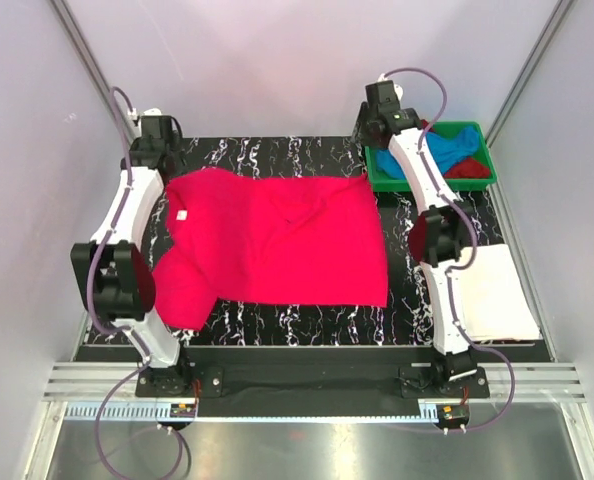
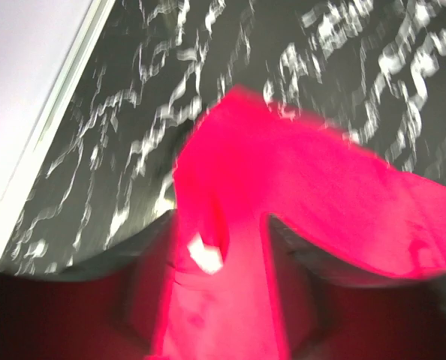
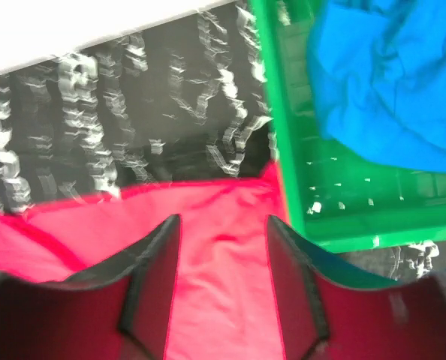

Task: Fold and stack the t-shirts
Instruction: Flatten the tshirt out

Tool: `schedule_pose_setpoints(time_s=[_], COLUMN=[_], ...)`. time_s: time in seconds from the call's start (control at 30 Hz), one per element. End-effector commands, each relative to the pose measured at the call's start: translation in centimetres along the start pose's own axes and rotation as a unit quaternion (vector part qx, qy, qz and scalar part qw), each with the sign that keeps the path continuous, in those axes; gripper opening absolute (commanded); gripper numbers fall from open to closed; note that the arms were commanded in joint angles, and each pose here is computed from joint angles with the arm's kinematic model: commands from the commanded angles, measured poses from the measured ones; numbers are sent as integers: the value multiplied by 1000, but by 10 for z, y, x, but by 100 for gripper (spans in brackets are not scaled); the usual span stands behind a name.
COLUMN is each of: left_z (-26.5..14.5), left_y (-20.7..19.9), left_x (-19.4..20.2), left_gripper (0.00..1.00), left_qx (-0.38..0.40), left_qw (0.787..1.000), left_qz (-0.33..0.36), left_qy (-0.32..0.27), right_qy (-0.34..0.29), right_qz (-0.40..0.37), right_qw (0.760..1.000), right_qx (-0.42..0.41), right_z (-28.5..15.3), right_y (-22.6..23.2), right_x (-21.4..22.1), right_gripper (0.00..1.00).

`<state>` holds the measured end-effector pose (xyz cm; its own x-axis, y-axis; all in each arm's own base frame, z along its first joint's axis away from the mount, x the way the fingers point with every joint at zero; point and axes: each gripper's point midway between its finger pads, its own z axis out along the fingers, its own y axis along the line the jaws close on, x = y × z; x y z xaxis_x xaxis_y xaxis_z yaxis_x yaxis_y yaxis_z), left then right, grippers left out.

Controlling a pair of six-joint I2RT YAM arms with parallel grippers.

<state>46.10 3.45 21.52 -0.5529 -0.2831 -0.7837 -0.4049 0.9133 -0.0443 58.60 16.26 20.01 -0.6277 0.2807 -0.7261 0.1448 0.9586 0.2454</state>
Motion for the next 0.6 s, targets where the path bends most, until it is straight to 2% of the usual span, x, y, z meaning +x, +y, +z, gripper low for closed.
schedule_pose_setpoints(time_s=[0.0, 0.03, 0.07, 0.1, 0.13, 0.17, 0.2, 0.27, 0.3, 0.33, 0.37, 0.43, 0.47, 0.5, 0.53, 0.57], left_z=[-22, -40, -35, -41, -55, -51, -53, -56, -55, -50, -48, -41, -36, -29, -24, -18], left_y=[-3, 1, 4, 4, 6, 8, 7, 4, 5, 6, 7, 6, 6, 2, 0, -5], left_x=[-49, -56, -38, -34, -32, -5, 7, 42, 57, 87, 99, 122, 135, 147, 151, 154], left_gripper=[68, 72, 75, 75, 75, 75, 73, 70, 69, 68, 68, 69, 68, 68, 65, 65], left_qx=[32, 41, 40, 46, 55, 58, 63, 81, 77, 76, 76, 76, 80, 82, 85, 93], left_qw=[997, 995, 995, 994, 992, 994, 993, 992, 991, 990, 989, 986, 984, 982, 981, 979], left_qz=[-43, -57, -60, -75, -81, -81, -99, -98, -105, -101, -105, -115, -116, -117, -116, -116], left_qy=[-51, -76, -66, -67, -74, -44, -30, 9, 25, 58, 69, 95, 107, 125, 131, 140], right_qy=[29, 44, 27, 79, 81, 36, 77, 70, 111, 107, 115, 164, 150, 181, 186, 188], right_qz=[-26, -31, -32, -45, -44, -36, -47, -50, -69, -69, -69, -59, -49, -44, -36, -32], right_qw=[999, 998, 999, 995, 995, 999, 996, 996, 991, 991, 990, 983, 984, 980, 977, 976], right_qx=[10, 20, 15, 37, 32, 5, 14, -17, -28, -42, -46, -60, -78, -76, -94, -104], right_z=[-34, -34, -54, -41, -48, -80, -76, -111, -116, -135, -143, -153, -165, -165, -173, -171], right_y=[-12, -17, -17, -32, -34, -24, -35, -23, -17, -13, -11, -15, -12, -23, -21, -20], right_x=[-9, 0, -12, 27, 33, 11, 51, 60, 99, 104, 117, 166, 166, 195, 202, 211], right_gripper=[58, 59, 59, 59, 59, 58, 58, 58, 58, 58, 58, 57, 56, 53, 42, 39])
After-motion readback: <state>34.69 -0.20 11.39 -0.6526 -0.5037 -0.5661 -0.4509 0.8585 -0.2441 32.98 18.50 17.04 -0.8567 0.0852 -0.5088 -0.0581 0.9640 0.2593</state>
